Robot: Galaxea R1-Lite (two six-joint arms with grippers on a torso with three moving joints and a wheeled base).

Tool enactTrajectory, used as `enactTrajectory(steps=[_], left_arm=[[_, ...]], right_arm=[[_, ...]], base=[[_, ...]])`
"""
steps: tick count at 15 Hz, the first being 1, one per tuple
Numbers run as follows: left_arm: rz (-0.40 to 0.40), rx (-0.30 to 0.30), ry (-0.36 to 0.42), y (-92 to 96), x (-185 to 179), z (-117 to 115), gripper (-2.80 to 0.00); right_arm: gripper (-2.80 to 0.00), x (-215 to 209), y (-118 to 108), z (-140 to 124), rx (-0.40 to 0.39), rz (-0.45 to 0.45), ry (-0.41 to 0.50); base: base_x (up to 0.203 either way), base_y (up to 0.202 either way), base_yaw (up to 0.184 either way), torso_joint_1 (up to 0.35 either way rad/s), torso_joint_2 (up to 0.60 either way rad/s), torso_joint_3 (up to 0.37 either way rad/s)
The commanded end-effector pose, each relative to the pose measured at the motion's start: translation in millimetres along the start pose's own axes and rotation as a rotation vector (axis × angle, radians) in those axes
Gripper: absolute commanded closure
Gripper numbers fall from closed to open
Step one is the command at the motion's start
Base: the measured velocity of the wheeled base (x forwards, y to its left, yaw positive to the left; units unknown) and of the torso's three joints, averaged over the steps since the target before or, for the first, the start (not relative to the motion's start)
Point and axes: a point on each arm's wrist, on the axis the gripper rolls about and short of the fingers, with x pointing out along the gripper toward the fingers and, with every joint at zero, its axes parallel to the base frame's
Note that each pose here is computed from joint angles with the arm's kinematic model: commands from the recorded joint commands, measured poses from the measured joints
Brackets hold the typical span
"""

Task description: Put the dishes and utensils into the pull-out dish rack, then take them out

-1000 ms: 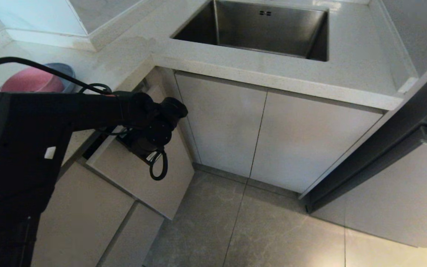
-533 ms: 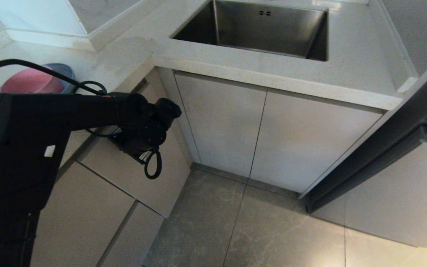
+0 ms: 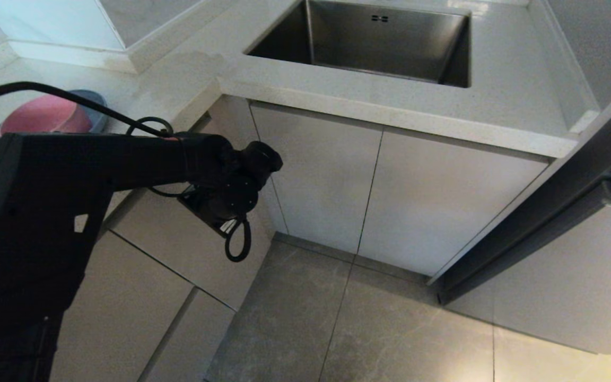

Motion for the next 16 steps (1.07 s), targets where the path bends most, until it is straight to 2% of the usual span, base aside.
enactTrajectory(steps=[1, 3, 5, 7, 10, 12, 14, 15, 16], left_arm=[[-0.019, 0.009, -0.059, -2.3, -25.5, 0.5, 0.00], [-0.041, -0.022, -0.141, 4.1, -55.6, 0.1, 0.00], [-0.060, -0.094, -0.220, 23.8, -80.5, -2.7, 0.00], [-0.088, -0.201, -0.308, 61.2, -107.2, -13.4, 0.00], [-0.118, -0.368, -0.421, 131.3, -142.0, -49.0, 0.00], [-0.119, -0.491, -0.466, 188.8, -156.0, -92.6, 0.00], [-0.145, -0.603, -0.501, 240.7, -164.4, -152.2, 0.00], [-0.184, -0.645, -0.535, 259.1, -172.2, -187.2, 0.00], [-0.229, -0.677, -0.585, 269.4, -184.6, -224.9, 0.00]], right_arm=[[0.00, 0.1, 0.0, -0.1, 0.000, 0.001, 0.002], [0.00, 0.1, 0.0, 0.0, 0.000, 0.001, 0.001], [0.00, 0.1, 0.0, 0.0, 0.000, 0.001, 0.001], [0.00, 0.1, 0.0, -0.1, 0.000, 0.001, 0.002], [0.00, 0.1, 0.0, 0.0, 0.000, 0.001, 0.001], [0.00, 0.1, 0.0, 0.0, 0.000, 0.001, 0.001], [0.00, 0.1, 0.0, -0.1, 0.000, 0.001, 0.002], [0.00, 0.1, 0.0, 0.0, 0.000, 0.001, 0.001], [0.00, 0.1, 0.0, 0.0, 0.000, 0.001, 0.001]], base=[[0.000, 0.000, 0.000, 0.000, 0.00, 0.000], [0.000, 0.000, 0.000, 0.000, 0.00, 0.000], [0.000, 0.000, 0.000, 0.000, 0.00, 0.000], [0.000, 0.000, 0.000, 0.000, 0.00, 0.000], [0.000, 0.000, 0.000, 0.000, 0.00, 0.000], [0.000, 0.000, 0.000, 0.000, 0.00, 0.000], [0.000, 0.000, 0.000, 0.000, 0.00, 0.000], [0.000, 0.000, 0.000, 0.000, 0.00, 0.000], [0.000, 0.000, 0.000, 0.000, 0.00, 0.000]])
